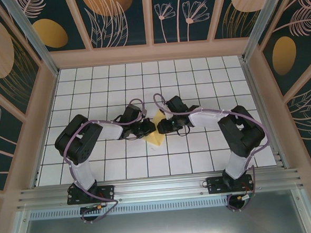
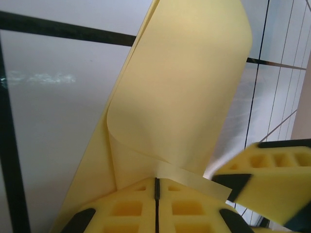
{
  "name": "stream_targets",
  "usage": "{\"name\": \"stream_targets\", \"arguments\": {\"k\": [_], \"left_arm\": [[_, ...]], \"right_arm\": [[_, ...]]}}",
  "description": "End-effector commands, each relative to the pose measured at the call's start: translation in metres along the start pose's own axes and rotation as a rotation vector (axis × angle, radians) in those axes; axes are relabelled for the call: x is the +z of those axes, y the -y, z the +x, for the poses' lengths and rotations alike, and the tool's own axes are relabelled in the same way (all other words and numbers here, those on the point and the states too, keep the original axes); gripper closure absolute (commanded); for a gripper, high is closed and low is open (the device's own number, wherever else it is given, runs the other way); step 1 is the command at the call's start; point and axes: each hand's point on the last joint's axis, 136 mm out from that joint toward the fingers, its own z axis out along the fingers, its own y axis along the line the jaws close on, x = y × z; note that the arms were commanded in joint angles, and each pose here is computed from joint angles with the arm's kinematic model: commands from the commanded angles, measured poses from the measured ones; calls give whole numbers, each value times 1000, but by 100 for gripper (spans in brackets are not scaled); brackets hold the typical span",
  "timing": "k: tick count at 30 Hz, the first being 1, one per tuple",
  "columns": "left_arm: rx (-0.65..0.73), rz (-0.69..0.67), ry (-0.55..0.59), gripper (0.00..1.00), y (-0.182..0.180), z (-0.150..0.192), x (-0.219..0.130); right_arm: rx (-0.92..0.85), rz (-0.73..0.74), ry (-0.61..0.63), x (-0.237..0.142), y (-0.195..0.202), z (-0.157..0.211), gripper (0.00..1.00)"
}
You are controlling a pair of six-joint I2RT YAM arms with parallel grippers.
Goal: Fold a paper plane with a square sheet of paper (pick it up from the middle)
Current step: Fold the triangle a second time at the center of the table.
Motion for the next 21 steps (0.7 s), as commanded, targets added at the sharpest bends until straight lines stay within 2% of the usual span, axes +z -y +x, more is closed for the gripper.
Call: {"name": "stream_targets", "arguments": {"k": [1, 3, 6, 11, 21], "left_arm": [[-14, -85, -16, 92, -28, 9, 3], [-12, -82, -16, 92, -27, 9, 3], [-10, -79, -13, 92, -25, 8, 3], [-7, -76, -13, 92, -24, 7, 3], [-6, -82, -21, 92, -26, 10, 3]], "right_arm": [[58, -13, 88, -27, -11, -9, 62], [61, -57, 88, -31, -23, -3, 63], [34, -182, 55, -28, -54, 8, 73], [32, -216, -38, -1, -70, 27, 87], [77, -231, -74, 16, -60, 33, 90]]}}
